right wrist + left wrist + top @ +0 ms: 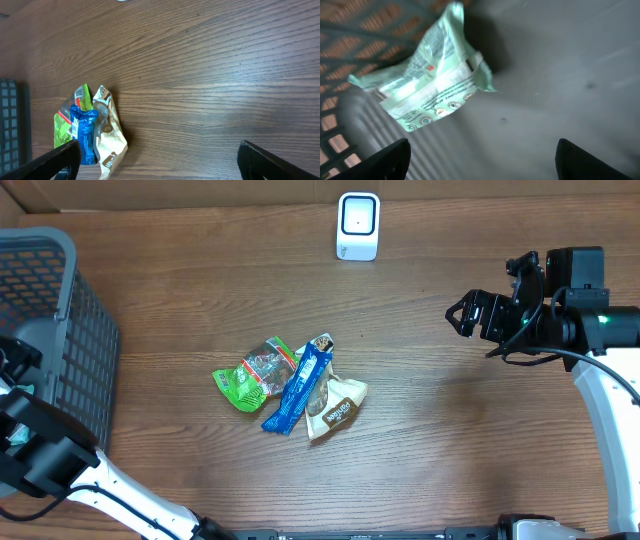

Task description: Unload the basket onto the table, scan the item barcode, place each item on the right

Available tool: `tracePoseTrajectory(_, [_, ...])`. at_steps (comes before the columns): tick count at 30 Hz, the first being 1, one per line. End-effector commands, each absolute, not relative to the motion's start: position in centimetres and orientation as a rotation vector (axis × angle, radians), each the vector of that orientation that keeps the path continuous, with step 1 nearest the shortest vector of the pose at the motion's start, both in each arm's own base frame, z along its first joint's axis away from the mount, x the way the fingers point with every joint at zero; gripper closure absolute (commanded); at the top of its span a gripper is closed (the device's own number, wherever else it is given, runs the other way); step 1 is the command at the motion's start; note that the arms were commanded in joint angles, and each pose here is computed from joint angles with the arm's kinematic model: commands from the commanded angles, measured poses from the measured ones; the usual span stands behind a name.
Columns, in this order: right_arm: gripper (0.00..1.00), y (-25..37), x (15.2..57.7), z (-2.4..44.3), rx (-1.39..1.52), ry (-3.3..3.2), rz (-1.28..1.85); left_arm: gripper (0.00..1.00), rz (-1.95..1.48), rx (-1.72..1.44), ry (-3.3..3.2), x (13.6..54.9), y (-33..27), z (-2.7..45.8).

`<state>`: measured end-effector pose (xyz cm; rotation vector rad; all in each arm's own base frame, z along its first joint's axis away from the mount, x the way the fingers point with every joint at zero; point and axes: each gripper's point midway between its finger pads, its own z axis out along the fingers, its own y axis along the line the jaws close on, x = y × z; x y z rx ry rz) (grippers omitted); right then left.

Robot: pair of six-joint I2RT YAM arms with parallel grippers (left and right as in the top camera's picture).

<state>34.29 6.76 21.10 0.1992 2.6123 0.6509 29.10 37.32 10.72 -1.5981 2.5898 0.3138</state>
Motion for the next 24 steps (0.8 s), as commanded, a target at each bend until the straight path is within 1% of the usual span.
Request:
tracePoseTrajectory(1, [0.0,6.7,34.6,21.9,0.193,2.589,0.649,0.16,0.397,-1.606,2.676,27.4,37.3,8.2])
tracePoseTrajectory(7, [0.0,6.7,34.6,21.9,0.193,2.59,0.649,0.16,0.586,-1.675,2.646,26.1,38.0,7.3])
tracePoseTrajectory(14, [0.0,6.7,34.6,21.9,0.194,2.59,0.651,0.16,0.656,-1.674,2.582,26.4,39.3,7.2])
tracePoseTrajectory(17, [0.0,6.7,34.6,21.9,0.196,2.593,0.651,0.12,0.699,-1.6,2.618,26.3,39.8,5.9])
tracePoseTrajectory(20, [0.0,6.7,34.4,21.8,0.197,2.598,0.652,0.03,0.702,-1.537,2.673,26.1,39.5,4.0])
tracePoseTrajectory(21, [0.0,6.7,34.4,21.8,0.197,2.599,0.651,0.03,0.706,-1.537,2.68,25.9,39.4,3.5])
tracePoseTrajectory(23, [0.0,6.7,34.4,21.8,0.198,2.599,0.652,0.04,0.727,-1.545,2.687,25.4,39.2,2.9])
tracePoseTrajectory(24, [0.0,6.7,34.4,21.8,0.198,2.599,0.652,0.07,0.73,-1.547,2.693,25.2,39.1,2.6])
